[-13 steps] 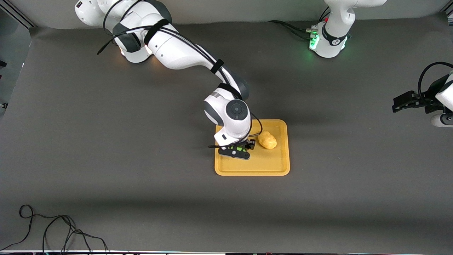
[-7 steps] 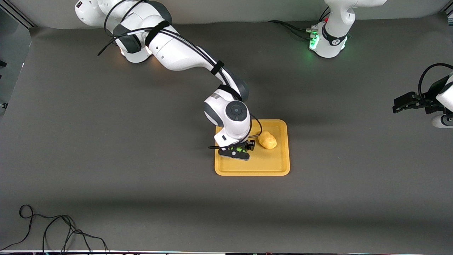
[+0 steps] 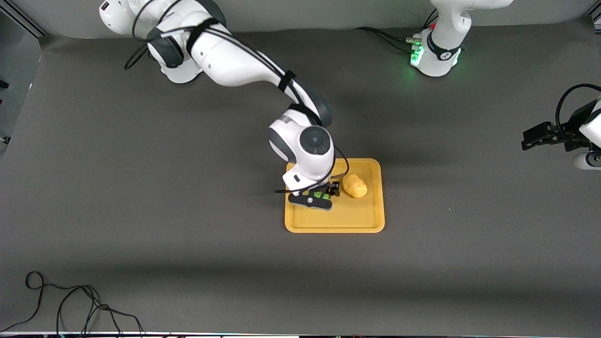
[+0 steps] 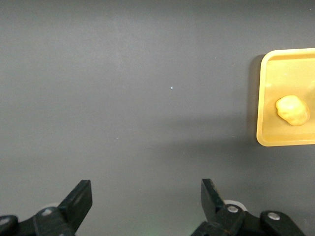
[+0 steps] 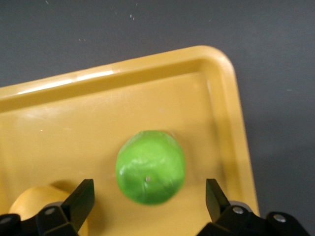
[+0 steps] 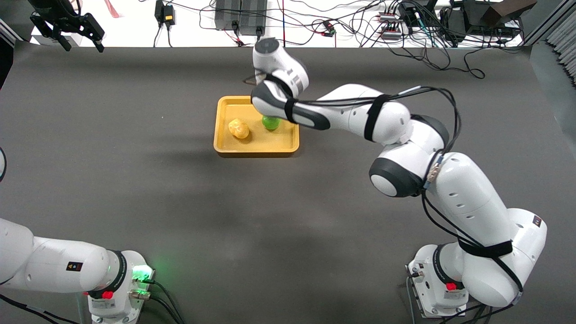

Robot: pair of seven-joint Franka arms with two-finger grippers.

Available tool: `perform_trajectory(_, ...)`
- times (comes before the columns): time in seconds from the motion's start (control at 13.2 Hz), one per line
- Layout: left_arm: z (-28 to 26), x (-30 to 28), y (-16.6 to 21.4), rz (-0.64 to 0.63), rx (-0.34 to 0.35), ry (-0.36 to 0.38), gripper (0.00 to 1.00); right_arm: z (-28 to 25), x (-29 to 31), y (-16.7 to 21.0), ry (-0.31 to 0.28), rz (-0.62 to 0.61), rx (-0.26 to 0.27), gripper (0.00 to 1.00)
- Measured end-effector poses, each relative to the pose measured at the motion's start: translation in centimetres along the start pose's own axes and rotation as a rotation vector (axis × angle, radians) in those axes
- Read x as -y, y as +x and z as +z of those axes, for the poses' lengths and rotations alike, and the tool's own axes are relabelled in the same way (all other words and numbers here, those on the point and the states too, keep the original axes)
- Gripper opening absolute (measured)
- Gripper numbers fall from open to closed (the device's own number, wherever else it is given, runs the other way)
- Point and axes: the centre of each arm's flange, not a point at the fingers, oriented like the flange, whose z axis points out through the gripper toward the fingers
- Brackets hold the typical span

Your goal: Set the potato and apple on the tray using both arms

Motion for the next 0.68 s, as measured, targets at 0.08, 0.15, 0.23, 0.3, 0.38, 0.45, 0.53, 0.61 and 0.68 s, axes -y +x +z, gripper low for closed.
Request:
perform_trajectory(0.08,0.0,0.0,0.0,0.0,0.0,0.0,0.99,-3.7,-0.4,0.3,0.006,0.006,-0.004,1.0)
perform_trajectory(0.15,0.0,0.0,0.0,0.0,0.0,0.0,0.99,-7.5,-1.0,0.7,0.01,0.015,-0.01,1.0)
perform_trajectory(0.23,0.0,0.0,0.0,0.001,0.0,0.0,0.99,-11.1,-2.3,1.3,0.003,0.027,-0.008,1.0)
perform_trajectory(0.3,0.0,0.0,0.0,0.001,-0.001,0.0,0.99,-14.1,-4.0,2.2,-0.014,0.033,0.002,1.0)
perform_trajectory(0.38,0.0,0.0,0.1,0.001,-0.004,0.0,0.99,-16.6,-6.0,3.3,-0.027,0.024,0.012,1.0)
perform_trajectory(0.45,0.1,0.0,0.1,0.001,-0.008,0.001,0.99,-18.5,-7.9,4.4,-0.03,0.017,0.015,1.0)
perform_trajectory(0.53,0.4,0.0,0.3,0.001,-0.014,0.001,0.99,-20.4,-10.2,5.4,-0.032,0.008,0.019,1.0)
perform_trajectory(0.61,0.9,0.0,0.4,0.002,-0.016,0.001,0.99,-21.9,-12.6,6.3,-0.033,-0.012,0.024,1.0)
perform_trajectory(0.68,1.4,0.0,0.5,0.002,-0.012,0.001,0.99,-23.4,-15.2,6.9,-0.034,-0.044,0.031,1.0)
